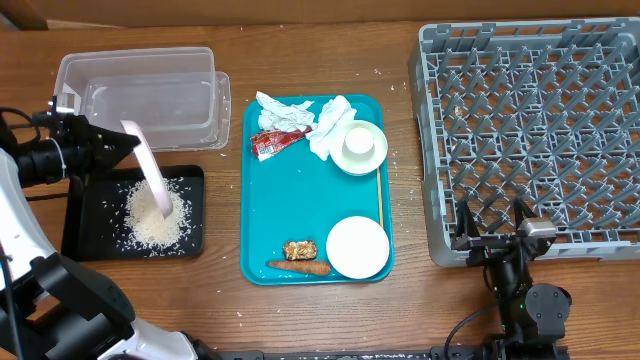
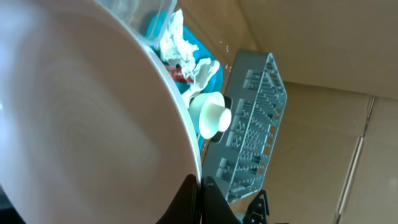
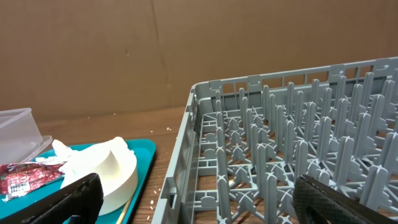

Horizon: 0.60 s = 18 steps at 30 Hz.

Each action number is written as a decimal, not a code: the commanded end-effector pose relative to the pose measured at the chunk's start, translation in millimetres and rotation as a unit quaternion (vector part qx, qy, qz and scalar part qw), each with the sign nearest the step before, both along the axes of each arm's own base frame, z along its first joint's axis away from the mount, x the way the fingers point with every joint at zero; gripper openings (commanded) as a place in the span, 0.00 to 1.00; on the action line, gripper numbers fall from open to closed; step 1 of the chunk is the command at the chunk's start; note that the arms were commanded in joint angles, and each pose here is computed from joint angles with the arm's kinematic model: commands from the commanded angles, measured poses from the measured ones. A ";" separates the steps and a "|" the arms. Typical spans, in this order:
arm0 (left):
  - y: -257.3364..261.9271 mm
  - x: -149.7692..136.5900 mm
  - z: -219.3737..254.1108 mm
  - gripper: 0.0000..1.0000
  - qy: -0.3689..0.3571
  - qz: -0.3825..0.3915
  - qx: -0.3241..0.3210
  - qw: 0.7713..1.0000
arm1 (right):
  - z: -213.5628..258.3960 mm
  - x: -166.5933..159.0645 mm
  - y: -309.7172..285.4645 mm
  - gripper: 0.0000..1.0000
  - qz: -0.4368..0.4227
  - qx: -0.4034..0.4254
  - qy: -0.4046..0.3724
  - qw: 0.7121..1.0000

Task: Sort waste into correct bins and load items into the dishwasher
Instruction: 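Tilt the plate with the left gripper to dump rice onto the black tray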

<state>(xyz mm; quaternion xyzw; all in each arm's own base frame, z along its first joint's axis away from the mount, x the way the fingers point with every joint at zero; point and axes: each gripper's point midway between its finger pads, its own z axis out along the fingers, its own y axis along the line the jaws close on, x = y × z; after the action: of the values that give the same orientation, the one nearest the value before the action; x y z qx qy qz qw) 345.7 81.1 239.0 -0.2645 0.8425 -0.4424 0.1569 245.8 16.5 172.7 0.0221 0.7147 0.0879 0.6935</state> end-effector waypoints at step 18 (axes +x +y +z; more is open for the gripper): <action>-5.9 -11.3 14.8 0.04 -0.018 -0.018 0.003 1.000 | -1.5 0.0 0.4 1.00 0.000 -0.002 -0.002 1.000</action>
<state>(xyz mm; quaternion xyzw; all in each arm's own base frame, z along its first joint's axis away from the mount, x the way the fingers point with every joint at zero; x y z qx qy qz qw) 337.1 74.0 241.4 -0.2553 0.8414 -0.4538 0.1443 245.8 16.5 172.6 0.0221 0.7148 0.0879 0.6934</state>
